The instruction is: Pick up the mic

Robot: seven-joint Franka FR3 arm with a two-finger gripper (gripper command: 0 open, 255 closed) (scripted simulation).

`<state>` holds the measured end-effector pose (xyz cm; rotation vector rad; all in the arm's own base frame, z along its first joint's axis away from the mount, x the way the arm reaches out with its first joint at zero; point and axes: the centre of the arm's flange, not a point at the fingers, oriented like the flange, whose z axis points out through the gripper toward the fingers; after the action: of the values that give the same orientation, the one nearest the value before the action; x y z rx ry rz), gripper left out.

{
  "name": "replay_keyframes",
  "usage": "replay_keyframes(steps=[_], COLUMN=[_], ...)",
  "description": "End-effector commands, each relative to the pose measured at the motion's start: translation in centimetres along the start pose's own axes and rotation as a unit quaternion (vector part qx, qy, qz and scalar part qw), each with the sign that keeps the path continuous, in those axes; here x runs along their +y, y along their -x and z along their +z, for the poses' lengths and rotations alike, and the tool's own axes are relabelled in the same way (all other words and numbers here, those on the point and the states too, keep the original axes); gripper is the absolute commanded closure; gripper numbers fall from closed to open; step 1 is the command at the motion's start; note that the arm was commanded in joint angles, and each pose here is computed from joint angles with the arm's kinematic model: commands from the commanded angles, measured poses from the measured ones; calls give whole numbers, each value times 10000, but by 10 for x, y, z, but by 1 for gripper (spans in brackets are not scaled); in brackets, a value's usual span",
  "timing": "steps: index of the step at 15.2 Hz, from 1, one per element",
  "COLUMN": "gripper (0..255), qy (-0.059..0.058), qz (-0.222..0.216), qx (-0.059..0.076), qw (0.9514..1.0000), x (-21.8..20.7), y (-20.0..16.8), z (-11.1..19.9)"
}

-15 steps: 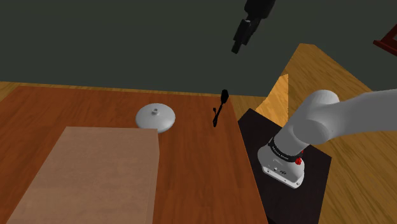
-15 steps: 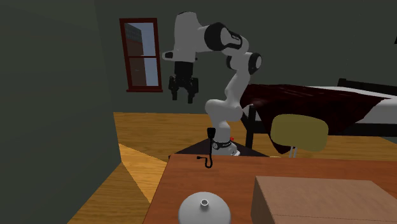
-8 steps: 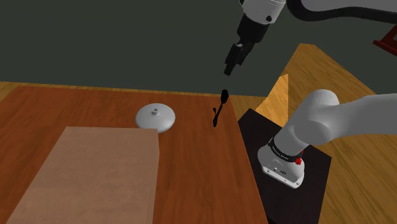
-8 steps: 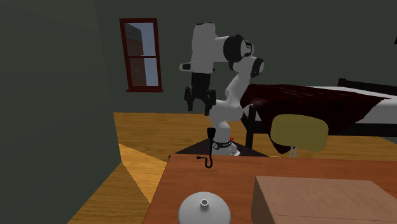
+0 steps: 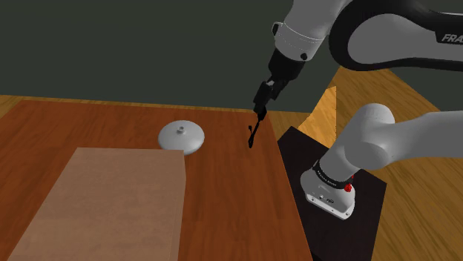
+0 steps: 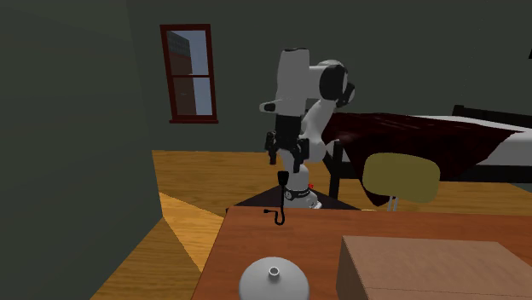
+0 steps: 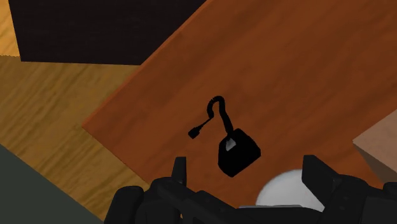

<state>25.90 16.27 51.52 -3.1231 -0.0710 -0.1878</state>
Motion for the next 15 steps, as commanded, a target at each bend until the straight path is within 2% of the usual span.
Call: replay_keyframes(steps=[1,4,6,7,15], gripper=[0,0,0,255,255], qy=[-1,-1,-1,-1,-1], qz=[5,5,6,5,5], qx=[2,2,2,1,1], qw=[10000,10000,10000,10000,10000], x=[0,0,0,1,1], y=[2,4,4,4,5], z=[10,29,29,29,29])
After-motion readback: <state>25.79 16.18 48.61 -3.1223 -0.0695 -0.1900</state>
